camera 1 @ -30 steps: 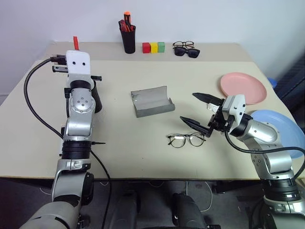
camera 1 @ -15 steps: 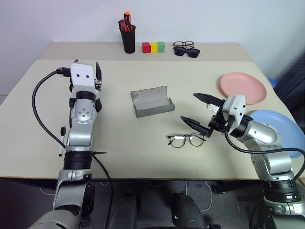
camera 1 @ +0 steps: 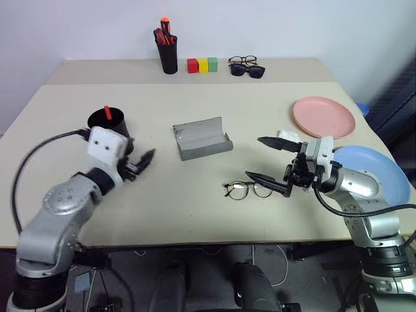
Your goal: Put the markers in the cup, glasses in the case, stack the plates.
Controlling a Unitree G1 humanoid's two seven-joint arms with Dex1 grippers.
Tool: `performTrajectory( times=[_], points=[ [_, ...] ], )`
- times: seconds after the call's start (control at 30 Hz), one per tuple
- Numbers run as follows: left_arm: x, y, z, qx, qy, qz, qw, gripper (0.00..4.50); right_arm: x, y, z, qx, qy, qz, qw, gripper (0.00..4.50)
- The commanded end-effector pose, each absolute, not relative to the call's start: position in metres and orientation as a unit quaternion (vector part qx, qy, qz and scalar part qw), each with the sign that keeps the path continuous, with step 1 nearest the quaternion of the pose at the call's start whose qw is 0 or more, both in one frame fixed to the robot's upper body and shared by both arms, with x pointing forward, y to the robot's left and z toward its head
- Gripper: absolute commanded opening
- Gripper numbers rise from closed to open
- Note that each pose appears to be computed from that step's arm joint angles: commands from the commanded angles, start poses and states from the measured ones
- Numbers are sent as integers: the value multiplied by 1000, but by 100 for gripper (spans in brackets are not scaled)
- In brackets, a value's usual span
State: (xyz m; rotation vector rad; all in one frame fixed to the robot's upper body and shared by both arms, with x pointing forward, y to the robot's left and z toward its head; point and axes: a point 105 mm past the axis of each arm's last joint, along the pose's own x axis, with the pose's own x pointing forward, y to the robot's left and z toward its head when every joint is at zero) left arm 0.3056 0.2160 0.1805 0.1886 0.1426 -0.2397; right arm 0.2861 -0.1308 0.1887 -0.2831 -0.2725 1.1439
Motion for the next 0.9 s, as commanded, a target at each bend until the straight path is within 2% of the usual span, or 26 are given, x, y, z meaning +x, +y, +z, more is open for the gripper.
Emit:
performTrajectory(
  times=[0.03,0.1,0.27,0.43,0.7,0.8,0.9],
  points=[
    [303,264,163,54,194,-1,980,315,286,-118,198,-133,-157,557,804,450],
    [298,291,149,19,261,51,964,315,287,-113,195,-130,-156,564,800,450],
    [280,331,130,-22,353,132,926,315,290,-110,195,-131,-158,568,797,450],
    [273,353,125,-27,373,184,909,315,293,-110,198,-131,-160,563,800,450],
    [273,357,117,-28,389,204,898,315,296,-115,198,-134,-159,555,805,450],
    [271,359,111,-31,401,209,891,234,296,-114,197,-134,-159,555,806,450],
    [267,360,105,-30,411,208,887,83,294,-114,197,-134,-159,553,807,450]
  ],
)
